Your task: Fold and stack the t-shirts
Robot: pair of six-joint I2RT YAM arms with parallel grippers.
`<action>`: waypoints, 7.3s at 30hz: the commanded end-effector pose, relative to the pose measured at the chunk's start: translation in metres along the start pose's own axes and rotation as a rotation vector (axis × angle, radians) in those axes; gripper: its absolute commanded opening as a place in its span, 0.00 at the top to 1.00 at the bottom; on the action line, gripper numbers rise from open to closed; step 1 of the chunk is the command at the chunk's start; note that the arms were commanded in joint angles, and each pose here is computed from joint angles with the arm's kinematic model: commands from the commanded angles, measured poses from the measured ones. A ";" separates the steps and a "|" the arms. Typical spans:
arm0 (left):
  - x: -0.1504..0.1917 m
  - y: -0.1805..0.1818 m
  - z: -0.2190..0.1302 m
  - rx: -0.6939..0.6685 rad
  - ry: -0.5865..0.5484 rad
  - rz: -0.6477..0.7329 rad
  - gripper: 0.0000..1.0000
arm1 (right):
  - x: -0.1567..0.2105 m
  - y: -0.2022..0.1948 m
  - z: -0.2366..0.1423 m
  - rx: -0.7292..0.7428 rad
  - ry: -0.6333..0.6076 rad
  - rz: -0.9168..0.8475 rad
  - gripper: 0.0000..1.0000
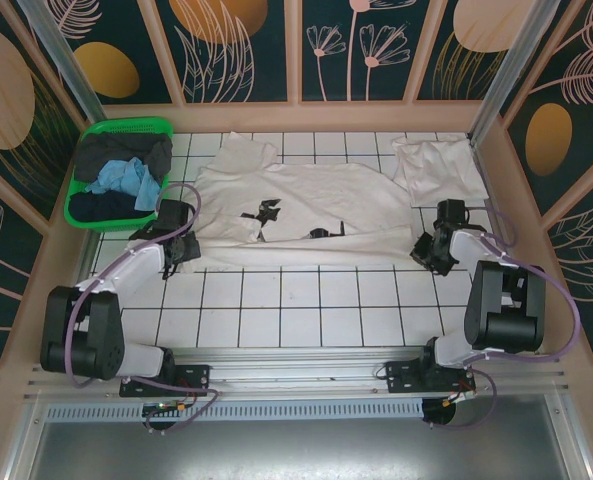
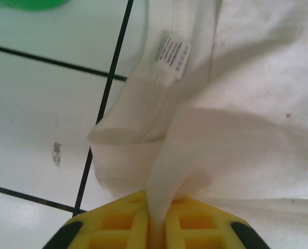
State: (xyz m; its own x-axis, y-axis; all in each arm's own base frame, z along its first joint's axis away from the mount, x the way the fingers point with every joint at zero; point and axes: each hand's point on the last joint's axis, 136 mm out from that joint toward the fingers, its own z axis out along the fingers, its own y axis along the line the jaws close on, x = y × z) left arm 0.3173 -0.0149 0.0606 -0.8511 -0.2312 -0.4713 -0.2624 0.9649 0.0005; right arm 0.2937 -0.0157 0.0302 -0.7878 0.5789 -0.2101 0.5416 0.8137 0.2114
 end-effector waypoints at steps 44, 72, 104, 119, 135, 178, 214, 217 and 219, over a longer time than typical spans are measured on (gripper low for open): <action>-0.058 -0.066 -0.020 0.138 -0.005 0.123 0.42 | -0.060 0.053 -0.007 -0.102 -0.143 -0.109 0.73; -0.119 -0.094 0.055 0.110 0.074 0.160 0.92 | -0.056 0.078 0.029 -0.056 -0.104 -0.216 0.78; -0.124 -0.058 0.047 -0.021 0.035 0.158 0.45 | -0.059 0.093 0.016 -0.085 -0.126 -0.226 1.00; -0.013 -0.004 0.041 -0.087 0.148 0.087 0.38 | -0.067 0.059 0.020 -0.032 -0.188 -0.174 1.00; 0.003 0.009 0.042 -0.113 0.180 0.049 0.69 | -0.002 0.068 -0.019 -0.063 -0.143 -0.190 0.62; -0.041 -0.120 0.033 0.424 0.106 0.031 0.47 | 0.011 0.091 0.019 -0.156 -0.070 -0.090 0.77; -0.225 -0.142 0.041 0.266 -0.136 0.064 0.25 | -0.110 0.166 0.009 -0.221 -0.205 -0.333 0.52; -0.247 -0.164 0.078 0.296 -0.112 0.073 0.28 | -0.108 0.173 0.035 -0.230 -0.140 -0.375 0.51; -0.255 -0.173 0.098 0.304 -0.102 0.070 0.29 | -0.100 0.180 0.048 -0.254 -0.092 -0.400 0.50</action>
State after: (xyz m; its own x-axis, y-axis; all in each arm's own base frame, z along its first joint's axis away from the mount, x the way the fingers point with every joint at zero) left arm 0.6277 -0.1081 0.1253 -0.7333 -0.1945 -0.6515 -0.0545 0.9719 -0.2288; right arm 0.4791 0.0635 0.0436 -0.8555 0.3115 -0.4137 0.1929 0.9331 0.3037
